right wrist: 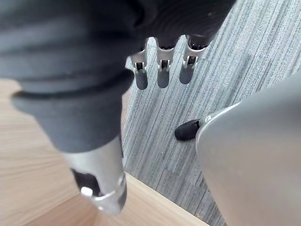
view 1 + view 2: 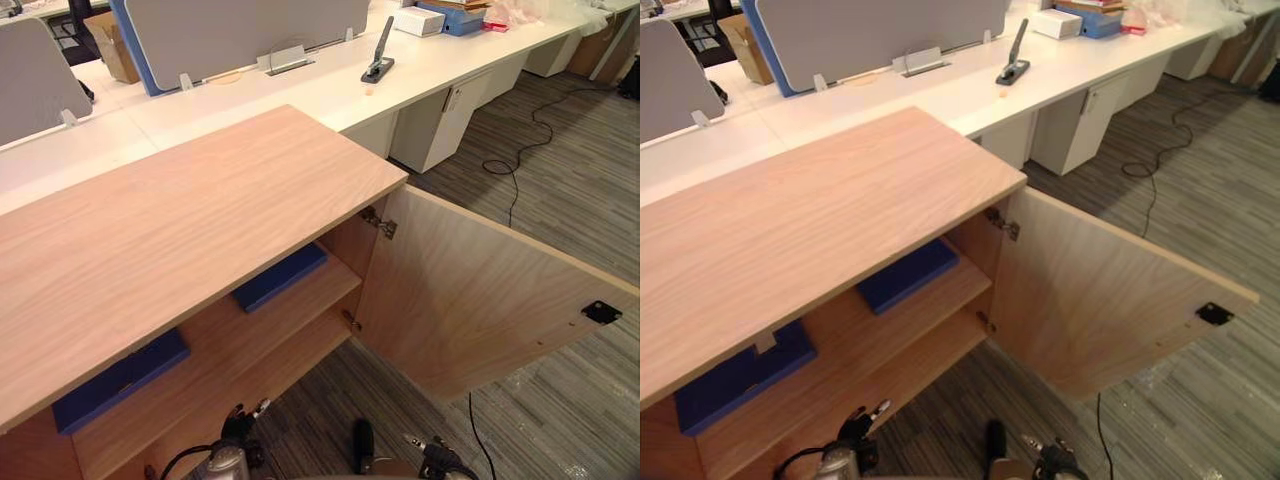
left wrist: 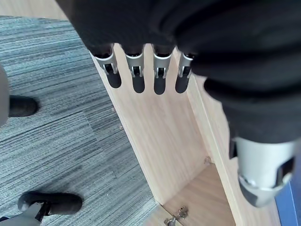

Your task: Walk over to the cabinet, pick up the folder, carry it to the office cabinet, place the folder inside the office cabinet, then close the office cabinet door

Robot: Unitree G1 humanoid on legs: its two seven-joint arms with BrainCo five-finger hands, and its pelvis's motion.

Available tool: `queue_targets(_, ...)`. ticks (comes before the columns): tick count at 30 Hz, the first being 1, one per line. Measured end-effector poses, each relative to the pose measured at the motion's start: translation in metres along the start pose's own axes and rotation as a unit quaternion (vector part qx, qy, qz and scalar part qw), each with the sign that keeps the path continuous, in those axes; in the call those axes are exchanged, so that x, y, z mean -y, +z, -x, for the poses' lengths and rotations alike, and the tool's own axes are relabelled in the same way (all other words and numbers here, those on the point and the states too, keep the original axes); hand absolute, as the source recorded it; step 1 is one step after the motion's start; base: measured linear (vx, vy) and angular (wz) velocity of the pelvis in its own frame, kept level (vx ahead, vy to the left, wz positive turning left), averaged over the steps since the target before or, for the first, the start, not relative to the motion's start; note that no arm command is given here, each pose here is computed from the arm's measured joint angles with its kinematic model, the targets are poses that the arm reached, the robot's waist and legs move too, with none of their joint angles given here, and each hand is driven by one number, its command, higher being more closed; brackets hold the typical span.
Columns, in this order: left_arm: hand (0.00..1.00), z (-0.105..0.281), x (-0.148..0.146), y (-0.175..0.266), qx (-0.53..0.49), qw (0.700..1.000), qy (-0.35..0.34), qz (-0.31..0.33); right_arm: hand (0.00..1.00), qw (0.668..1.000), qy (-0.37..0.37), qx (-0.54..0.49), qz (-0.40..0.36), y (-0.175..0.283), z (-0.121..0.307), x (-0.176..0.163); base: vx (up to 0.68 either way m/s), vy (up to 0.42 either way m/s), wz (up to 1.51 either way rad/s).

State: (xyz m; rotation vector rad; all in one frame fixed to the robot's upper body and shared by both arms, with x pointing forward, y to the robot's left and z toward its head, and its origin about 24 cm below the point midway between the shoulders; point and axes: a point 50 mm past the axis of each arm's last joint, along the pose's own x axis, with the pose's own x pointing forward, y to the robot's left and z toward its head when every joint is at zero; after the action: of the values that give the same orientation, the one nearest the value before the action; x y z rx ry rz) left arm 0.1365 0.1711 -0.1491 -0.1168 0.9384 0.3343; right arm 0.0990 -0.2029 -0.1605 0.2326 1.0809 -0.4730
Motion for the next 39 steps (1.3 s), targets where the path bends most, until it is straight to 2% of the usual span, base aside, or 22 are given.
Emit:
queue_targets(6, 0.0, 0.0, -0.006, -0.003, 0.0, 0.999, 0.005, -0.032, 0.0, 0.999, 0.008, 0.012, -0.029, 0.004, 0.001, -0.007, -0.03, 0.025, -0.45)
queue_targets(13, 0.0, 0.001, -0.016, -0.003, 0.004, 1.0, 0.021, -0.023, 0.0, 0.995, -0.025, 0.013, -0.1, -0.003, 0.004, 0.009, 0.05, 0.012, -0.39)
queue_targets(18, 0.0, 0.0, -0.026, -0.006, -0.006, 0.999, 0.033, -0.025, 0.0, 0.995, -0.022, 0.009, -0.098, 0.003, 0.001, 0.006, -0.1, 0.047, -0.83)
queue_targets(21, 0.0, 0.001, -0.036, -0.007, -0.008, 0.998, 0.036, -0.055, 0.0, 0.993, -0.035, -0.022, -0.108, -0.005, -0.001, 0.008, 0.03, -0.072, 0.05)
queue_targets(23, 0.0, 0.002, -0.049, -0.013, -0.018, 0.997, 0.052, -0.062, 0.0, 0.994, -0.019, -0.02, -0.101, 0.006, -0.004, -0.007, 0.08, -0.21, -0.44)
queue_targets(25, 0.0, 0.003, -0.045, -0.014, -0.021, 0.997, 0.052, -0.058, 0.0, 0.995, -0.003, -0.005, -0.103, 0.024, -0.007, -0.019, 0.05, -0.187, -0.29)
queue_targets(28, 0.0, 0.006, -0.033, -0.022, -0.023, 0.998, 0.036, -0.053, 0.0, 0.995, -0.014, -0.004, -0.096, 0.028, -0.009, -0.013, -0.05, -0.047, -0.34)
queue_targets(33, 0.0, 0.006, -0.042, -0.02, -0.018, 0.997, 0.048, -0.061, 0.0, 0.996, -0.021, 0.014, -0.088, 0.038, -0.009, -0.015, 0.07, 0.021, -0.1)
queue_targets(35, 0.0, 0.006, -0.044, -0.019, -0.017, 0.997, 0.051, -0.063, 0.0, 0.994, -0.03, 0.045, -0.096, 0.057, -0.01, -0.011, 0.04, -0.032, 0.0)
queue_targets(39, 0.0, 0.006, -0.048, -0.019, -0.016, 0.996, 0.055, -0.065, 0.0, 0.981, -0.029, 0.173, -0.087, 0.131, -0.002, -0.008, 0.02, -0.032, -0.03)
